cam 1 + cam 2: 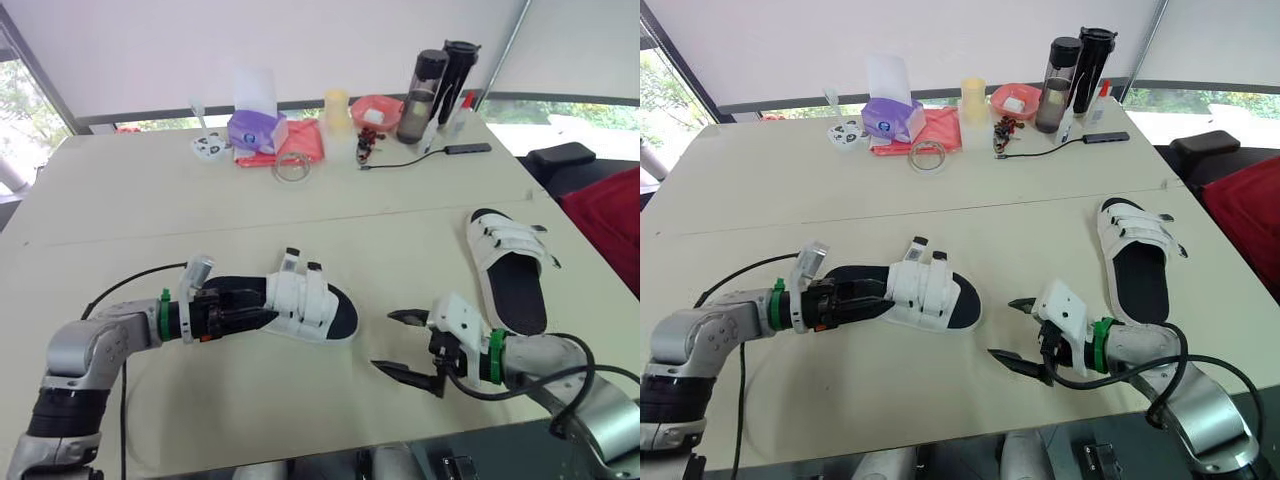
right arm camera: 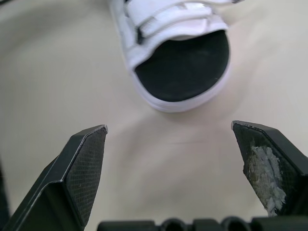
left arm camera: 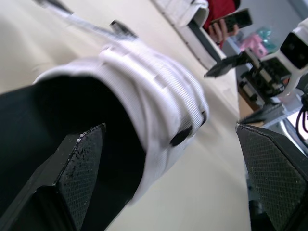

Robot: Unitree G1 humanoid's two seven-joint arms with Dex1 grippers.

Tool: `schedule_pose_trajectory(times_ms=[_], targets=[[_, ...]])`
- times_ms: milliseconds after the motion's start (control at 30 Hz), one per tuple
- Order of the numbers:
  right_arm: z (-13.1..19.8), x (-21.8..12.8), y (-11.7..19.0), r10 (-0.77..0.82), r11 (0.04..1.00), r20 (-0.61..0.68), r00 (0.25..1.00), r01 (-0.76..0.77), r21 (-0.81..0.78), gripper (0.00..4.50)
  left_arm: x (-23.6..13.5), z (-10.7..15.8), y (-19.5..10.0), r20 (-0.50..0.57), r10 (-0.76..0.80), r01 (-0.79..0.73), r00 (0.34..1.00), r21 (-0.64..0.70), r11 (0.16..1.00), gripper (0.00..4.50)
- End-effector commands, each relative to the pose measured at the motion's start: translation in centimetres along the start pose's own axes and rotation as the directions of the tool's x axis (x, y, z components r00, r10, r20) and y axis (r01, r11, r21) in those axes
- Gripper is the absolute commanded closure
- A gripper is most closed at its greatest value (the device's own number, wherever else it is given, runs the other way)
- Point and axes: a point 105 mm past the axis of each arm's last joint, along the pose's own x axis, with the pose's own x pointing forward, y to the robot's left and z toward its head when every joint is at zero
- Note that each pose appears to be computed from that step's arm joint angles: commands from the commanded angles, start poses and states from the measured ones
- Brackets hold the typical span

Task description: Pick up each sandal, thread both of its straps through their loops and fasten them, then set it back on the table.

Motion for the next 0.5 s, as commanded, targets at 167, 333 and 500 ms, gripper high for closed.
schedule_pose_trajectory(times_ms=[167, 333, 500], targets=[[0.9, -0.1, 0.3, -0.019, 0.999, 0.013, 1.000, 0.019, -0.036, 0.06, 2.8, 2.2, 1.2, 0.064, -0.083, 0.086, 0.994, -0.037, 0.996, 0.00], [1.0, -0.1, 0.4, -0.012, 0.999, 0.008, 1.000, 0.012, -0.035, 0.06, 4.5, 3.3, 2.2, 0.096, -0.114, 0.125, 0.989, -0.123, 0.984, 0.00], [1.1, -0.3, 0.2, -0.025, 0.999, 0.005, 1.000, 0.025, -0.042, 0.00, 5.0, 1.9, 1.7, 0.004, -0.165, 0.165, 0.986, -0.106, 0.981, 0.83]])
